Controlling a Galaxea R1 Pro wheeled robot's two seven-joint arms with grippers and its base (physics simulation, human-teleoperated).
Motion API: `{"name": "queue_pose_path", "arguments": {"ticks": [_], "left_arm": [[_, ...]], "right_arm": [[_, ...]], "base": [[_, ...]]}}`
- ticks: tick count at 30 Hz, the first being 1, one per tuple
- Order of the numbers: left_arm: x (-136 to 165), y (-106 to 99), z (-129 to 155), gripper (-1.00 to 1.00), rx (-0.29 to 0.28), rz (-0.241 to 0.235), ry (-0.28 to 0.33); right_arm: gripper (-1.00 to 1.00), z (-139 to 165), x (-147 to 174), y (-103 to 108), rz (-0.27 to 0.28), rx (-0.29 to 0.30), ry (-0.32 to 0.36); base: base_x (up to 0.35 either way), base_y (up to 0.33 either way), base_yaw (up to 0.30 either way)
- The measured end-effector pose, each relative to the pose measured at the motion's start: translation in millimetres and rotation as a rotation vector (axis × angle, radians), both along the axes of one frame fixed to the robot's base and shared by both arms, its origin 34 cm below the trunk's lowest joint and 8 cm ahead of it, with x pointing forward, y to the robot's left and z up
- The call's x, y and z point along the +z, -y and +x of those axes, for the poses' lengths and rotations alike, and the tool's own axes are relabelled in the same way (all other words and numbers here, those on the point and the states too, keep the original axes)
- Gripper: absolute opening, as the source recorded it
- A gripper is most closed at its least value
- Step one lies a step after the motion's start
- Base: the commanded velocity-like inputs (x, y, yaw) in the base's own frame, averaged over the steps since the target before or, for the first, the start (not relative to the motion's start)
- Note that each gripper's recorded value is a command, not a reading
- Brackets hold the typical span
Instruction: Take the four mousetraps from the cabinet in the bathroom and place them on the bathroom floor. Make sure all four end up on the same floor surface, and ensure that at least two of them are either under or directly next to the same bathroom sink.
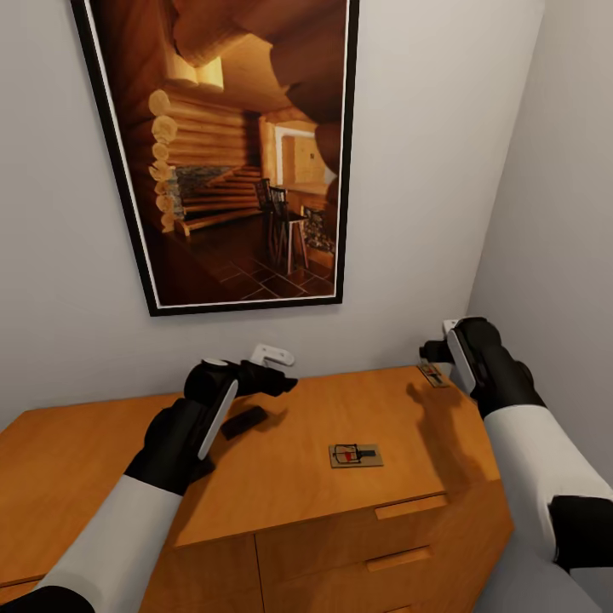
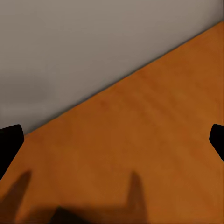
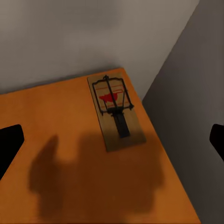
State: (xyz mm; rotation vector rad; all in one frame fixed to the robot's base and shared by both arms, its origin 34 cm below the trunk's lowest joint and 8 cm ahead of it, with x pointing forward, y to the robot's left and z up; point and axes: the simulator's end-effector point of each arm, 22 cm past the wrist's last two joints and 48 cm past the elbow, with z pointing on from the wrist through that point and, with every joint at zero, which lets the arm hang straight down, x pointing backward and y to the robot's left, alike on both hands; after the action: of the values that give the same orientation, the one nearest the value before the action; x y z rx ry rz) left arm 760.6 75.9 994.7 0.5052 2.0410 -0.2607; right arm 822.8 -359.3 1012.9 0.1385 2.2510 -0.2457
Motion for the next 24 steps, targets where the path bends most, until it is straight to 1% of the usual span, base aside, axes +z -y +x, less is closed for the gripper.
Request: {"name": "queue_pose_path", "arguments": {"ticks": [9, 16, 20, 24], "left_arm": [[-1.6, 3.1, -1.1, 1.0, -0.007, 0.004, -0.002], [-2.5, 3.7, -1.3, 1.0, -0.009, 0.004, -0.004], [-4.7, 3.5, -1.2, 1.0, -0.008, 0.006, -0.009], [-8.1, 3.2, -1.2, 1.0, -0.007, 0.008, -0.017]], "right_arm": [[1.0, 8.7, 4.1, 12.3, 0.027, -0.003, -0.042], [1.0, 13.2, 7.0, 13.6, 0.068, 0.02, -0.061], [1.0, 12.7, 7.2, 21.4, 0.077, 0.016, -0.068], [1.0, 11.4, 8.3, 34.5, 0.081, 0.003, -0.076]], "base": [[0.0, 0.0, 0.0], [0.0, 0.0, 0.0], [0.0, 0.0, 0.0], [0.0, 0.0, 0.0]]}}
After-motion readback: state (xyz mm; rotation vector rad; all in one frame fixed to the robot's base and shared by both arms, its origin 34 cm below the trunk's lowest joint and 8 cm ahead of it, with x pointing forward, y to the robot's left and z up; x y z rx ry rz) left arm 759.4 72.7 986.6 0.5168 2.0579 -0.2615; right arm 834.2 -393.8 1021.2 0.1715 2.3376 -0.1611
